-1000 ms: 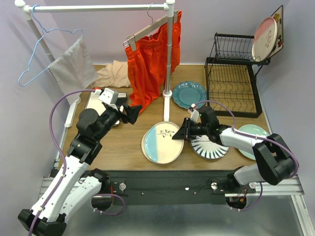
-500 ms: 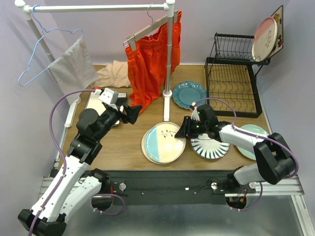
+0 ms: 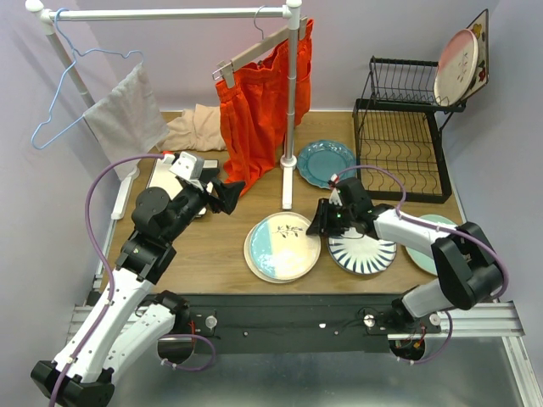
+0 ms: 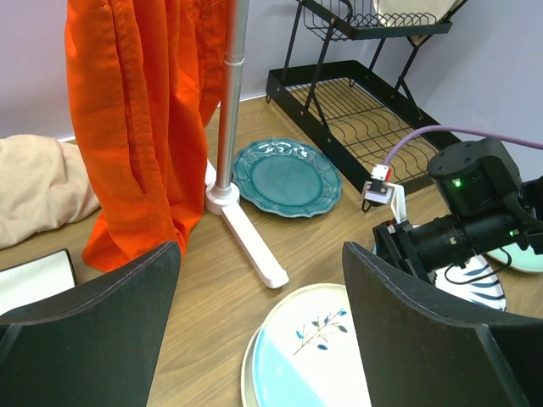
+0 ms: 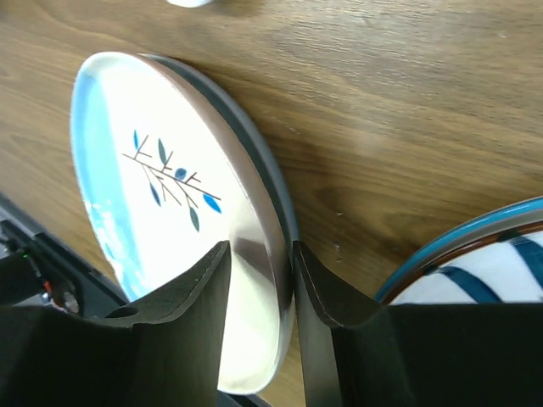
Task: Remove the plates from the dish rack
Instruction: Place the plate at the center of the board.
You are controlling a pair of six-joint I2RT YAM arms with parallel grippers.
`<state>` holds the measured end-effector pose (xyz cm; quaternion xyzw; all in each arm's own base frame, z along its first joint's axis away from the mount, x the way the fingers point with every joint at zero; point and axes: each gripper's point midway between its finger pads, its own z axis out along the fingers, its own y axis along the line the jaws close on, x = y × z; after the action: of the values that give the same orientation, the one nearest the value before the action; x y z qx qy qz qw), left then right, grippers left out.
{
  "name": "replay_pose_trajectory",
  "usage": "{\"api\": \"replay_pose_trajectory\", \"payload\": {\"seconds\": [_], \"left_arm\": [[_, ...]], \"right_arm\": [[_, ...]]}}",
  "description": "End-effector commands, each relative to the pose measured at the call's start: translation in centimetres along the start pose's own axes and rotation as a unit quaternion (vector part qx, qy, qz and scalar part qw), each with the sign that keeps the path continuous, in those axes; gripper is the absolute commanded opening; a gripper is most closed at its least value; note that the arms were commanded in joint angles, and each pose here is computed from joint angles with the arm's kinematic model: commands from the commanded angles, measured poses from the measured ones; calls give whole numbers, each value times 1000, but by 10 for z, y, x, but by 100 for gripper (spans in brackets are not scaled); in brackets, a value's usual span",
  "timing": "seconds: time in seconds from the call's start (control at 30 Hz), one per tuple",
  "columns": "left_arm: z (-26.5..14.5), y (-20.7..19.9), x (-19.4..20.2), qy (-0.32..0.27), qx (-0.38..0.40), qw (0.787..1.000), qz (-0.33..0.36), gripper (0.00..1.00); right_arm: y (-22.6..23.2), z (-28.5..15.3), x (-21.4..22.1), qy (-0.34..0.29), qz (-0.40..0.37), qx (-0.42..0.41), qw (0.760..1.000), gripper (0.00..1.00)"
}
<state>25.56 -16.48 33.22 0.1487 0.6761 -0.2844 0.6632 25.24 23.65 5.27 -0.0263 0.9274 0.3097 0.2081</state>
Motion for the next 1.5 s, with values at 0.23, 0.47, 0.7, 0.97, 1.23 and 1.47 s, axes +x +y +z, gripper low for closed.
{"api": "replay_pose_trajectory", "payload": {"seconds": [0.23, 0.47, 0.7, 0.97, 1.23, 1.47], "left_arm": [[-2, -4, -2, -6, 12, 1000, -1, 86], [-2, -4, -2, -7, 11, 1000, -1, 86], [-3, -4, -3, -7, 12, 1000, -1, 86], [-2, -4, -2, -6, 12, 1000, -1, 86], [-3, -4, -3, -7, 12, 1000, -1, 86], [-2, -5, -2, -7, 15, 1000, -1, 86]], "right_arm": [[-5, 8, -9, -9, -15, 21, 1000, 33], [-4, 9, -7, -5, -13, 19, 1000, 27], [-9, 12, -4, -1, -15, 26, 1000, 21], [-9, 16, -2, 3, -19, 28, 999, 16], [0, 1, -19, -32, -20, 32, 999, 29], [11, -39, -69, -117, -17, 84, 989, 50]]}}
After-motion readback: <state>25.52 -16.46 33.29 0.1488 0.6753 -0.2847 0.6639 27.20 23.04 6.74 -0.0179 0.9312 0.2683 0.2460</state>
